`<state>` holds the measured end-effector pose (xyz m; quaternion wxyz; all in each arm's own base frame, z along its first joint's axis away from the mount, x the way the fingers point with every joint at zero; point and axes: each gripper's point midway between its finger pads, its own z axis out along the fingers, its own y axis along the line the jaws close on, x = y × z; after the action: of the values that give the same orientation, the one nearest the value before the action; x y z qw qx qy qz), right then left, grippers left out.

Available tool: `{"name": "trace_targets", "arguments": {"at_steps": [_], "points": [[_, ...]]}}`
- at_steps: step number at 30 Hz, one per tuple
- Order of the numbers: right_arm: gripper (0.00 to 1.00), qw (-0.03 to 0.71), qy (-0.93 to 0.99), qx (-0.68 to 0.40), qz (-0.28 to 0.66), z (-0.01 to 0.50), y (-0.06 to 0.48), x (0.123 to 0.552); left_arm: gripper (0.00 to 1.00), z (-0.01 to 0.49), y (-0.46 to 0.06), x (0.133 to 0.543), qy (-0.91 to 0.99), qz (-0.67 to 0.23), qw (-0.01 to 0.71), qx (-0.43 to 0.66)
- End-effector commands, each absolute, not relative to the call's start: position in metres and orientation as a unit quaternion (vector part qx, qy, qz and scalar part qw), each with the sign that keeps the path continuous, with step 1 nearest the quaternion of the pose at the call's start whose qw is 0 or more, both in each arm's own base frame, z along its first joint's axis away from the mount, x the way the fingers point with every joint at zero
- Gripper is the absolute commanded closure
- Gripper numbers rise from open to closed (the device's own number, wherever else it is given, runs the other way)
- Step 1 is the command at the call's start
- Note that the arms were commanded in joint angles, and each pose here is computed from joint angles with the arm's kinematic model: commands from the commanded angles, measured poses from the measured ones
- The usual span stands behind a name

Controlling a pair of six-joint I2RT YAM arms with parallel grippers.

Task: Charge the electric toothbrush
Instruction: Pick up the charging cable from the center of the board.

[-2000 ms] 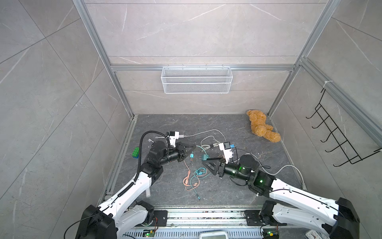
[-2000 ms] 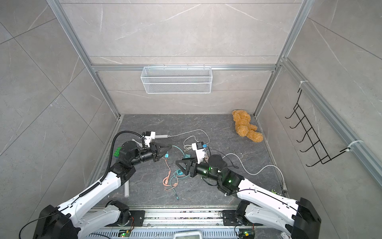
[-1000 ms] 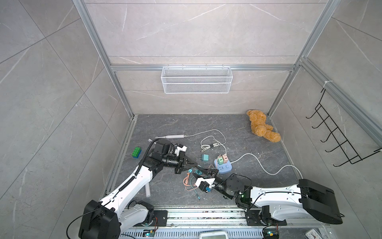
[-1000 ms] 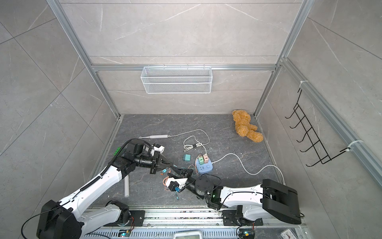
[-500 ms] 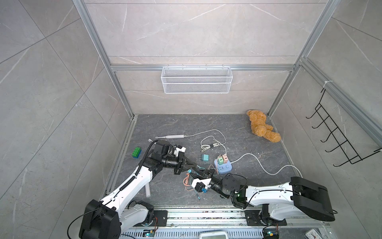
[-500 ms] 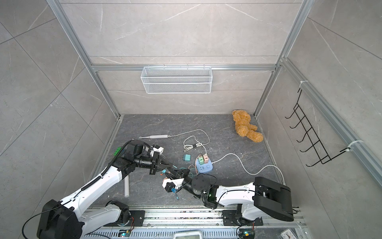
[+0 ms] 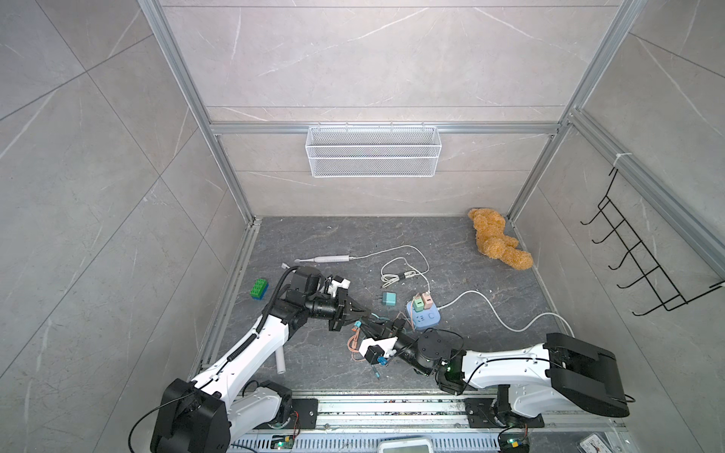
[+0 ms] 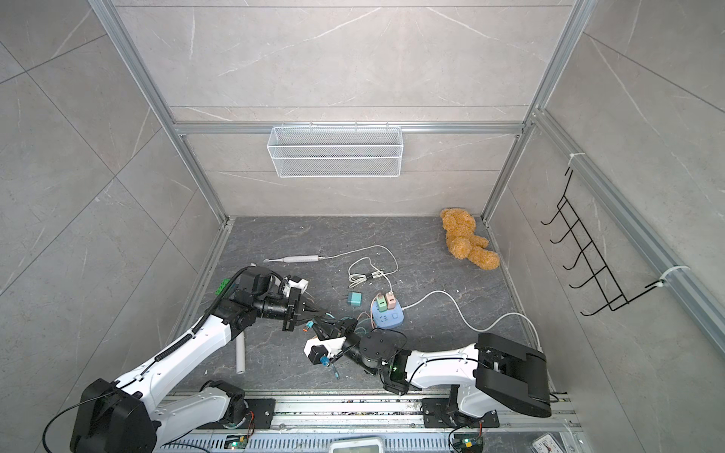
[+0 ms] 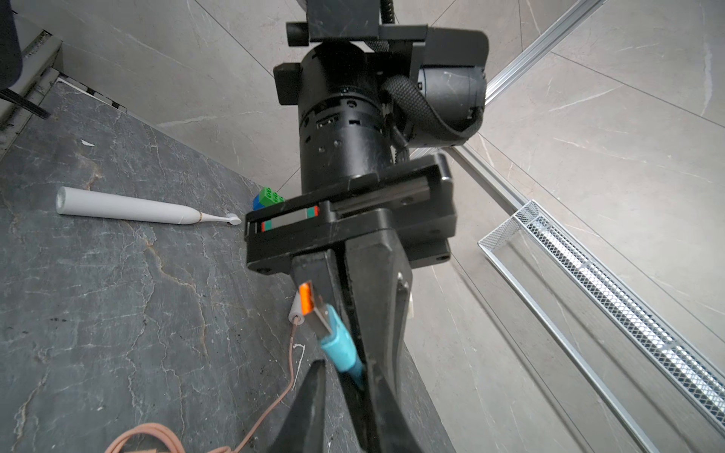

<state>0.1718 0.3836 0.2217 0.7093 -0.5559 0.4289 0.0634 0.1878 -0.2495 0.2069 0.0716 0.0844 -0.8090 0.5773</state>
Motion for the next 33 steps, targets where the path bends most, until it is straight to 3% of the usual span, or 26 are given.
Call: {"name": "trace_targets", "arguments": {"at_steps": [1, 5, 12, 24, 28, 29, 33], "points": [[0.77, 0.734, 0.398, -0.541, 0.097, 0.256, 0.398, 0.164, 1.0, 0.213, -0.255, 0.169, -0.799, 0.59, 0.102, 0.053], [0.79, 0.743, 0.395, -0.531, 0.106, 0.262, 0.397, 0.163, 1.0, 0.211, -0.254, 0.168, -0.8, 0.588, 0.104, 0.055], [0.99, 0.716, 0.407, -0.561, 0.084, 0.238, 0.4, 0.167, 1.0, 0.218, -0.254, 0.168, -0.797, 0.594, 0.099, 0.052], [1.0, 0.734, 0.44, -0.507, 0.104, 0.274, 0.374, 0.175, 1.0, 0.249, -0.255, 0.169, -0.788, 0.612, 0.061, 0.014], [1.0, 0.72, 0.471, -0.494, 0.125, 0.298, 0.355, 0.171, 0.42, 0.267, -0.242, 0.173, -0.798, 0.603, 0.007, -0.006], [1.0, 0.715, 0.485, -0.486, 0.132, 0.303, 0.35, 0.172, 0.35, 0.272, -0.238, 0.174, -0.8, 0.6, -0.006, -0.01], [1.0, 0.682, 0.541, -0.467, 0.153, 0.311, 0.331, 0.172, 0.21, 0.29, -0.22, 0.182, -0.803, 0.592, -0.062, -0.025]]}}
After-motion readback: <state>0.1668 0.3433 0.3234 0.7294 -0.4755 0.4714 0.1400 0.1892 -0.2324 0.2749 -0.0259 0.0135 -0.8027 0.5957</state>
